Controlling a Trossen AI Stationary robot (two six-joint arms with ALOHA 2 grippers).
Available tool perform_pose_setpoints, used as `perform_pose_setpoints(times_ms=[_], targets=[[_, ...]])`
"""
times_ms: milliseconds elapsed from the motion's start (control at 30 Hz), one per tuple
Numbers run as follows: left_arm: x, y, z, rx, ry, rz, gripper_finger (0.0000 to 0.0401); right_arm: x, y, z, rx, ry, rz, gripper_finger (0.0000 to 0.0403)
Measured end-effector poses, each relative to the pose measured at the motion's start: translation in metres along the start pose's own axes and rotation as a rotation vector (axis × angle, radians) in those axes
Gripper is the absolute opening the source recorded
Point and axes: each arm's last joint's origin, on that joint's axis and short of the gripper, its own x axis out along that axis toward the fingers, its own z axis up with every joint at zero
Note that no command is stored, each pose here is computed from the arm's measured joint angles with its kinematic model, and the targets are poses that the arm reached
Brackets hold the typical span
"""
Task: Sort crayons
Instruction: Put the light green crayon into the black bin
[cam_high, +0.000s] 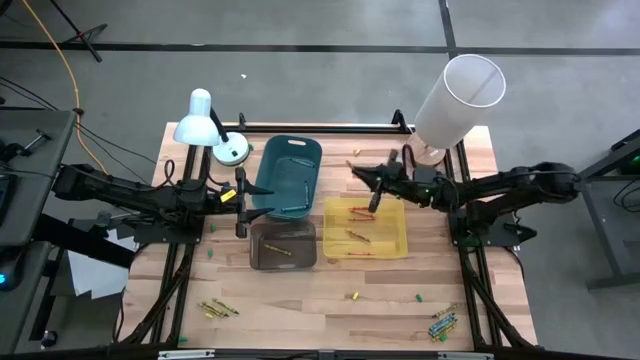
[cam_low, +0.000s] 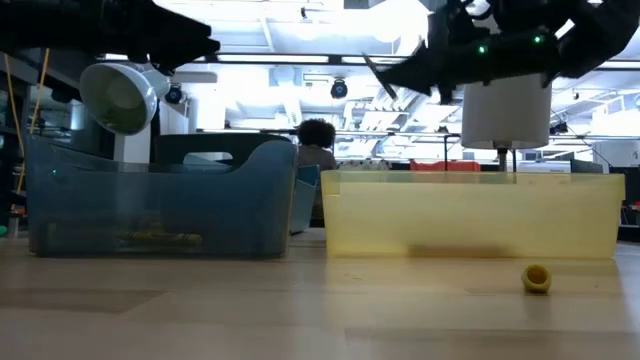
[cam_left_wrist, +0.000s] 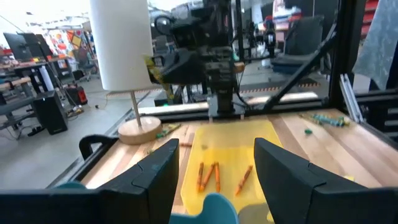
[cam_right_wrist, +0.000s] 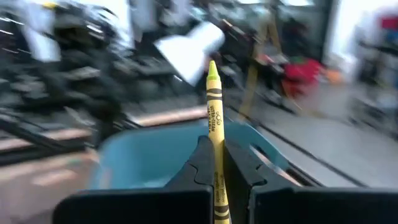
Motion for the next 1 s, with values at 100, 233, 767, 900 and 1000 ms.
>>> perform_pose_setpoints(times_ms=[100,233,767,900,1000], targets=[[0.0,0.0,0.001,-0.003,-0.014,0.002,0.0195,0.006,0.004,-0.002,0.0,-0.081,0.093,0.0],[0.0,0.0,0.001,0.032,-0.013,0.002,0.0195,0.012,0.008,-0.005,-0.001,-0.177,0.169,0.0],[0.013,-0.001,-0.001,0.053,-0.046,0.083,0.0195,0.106,0.051,-0.017,-0.117,-0.056,0.451,0.0],[0.02,-0.003,-0.008,0.077,-0.007,0.076,0.0195,0.139,0.069,-0.016,-0.136,-0.02,0.486,0.0],[0.023,-0.004,-0.01,0.073,-0.01,0.072,0.0195,0.155,0.075,-0.016,-0.162,0.036,0.494,0.0]])
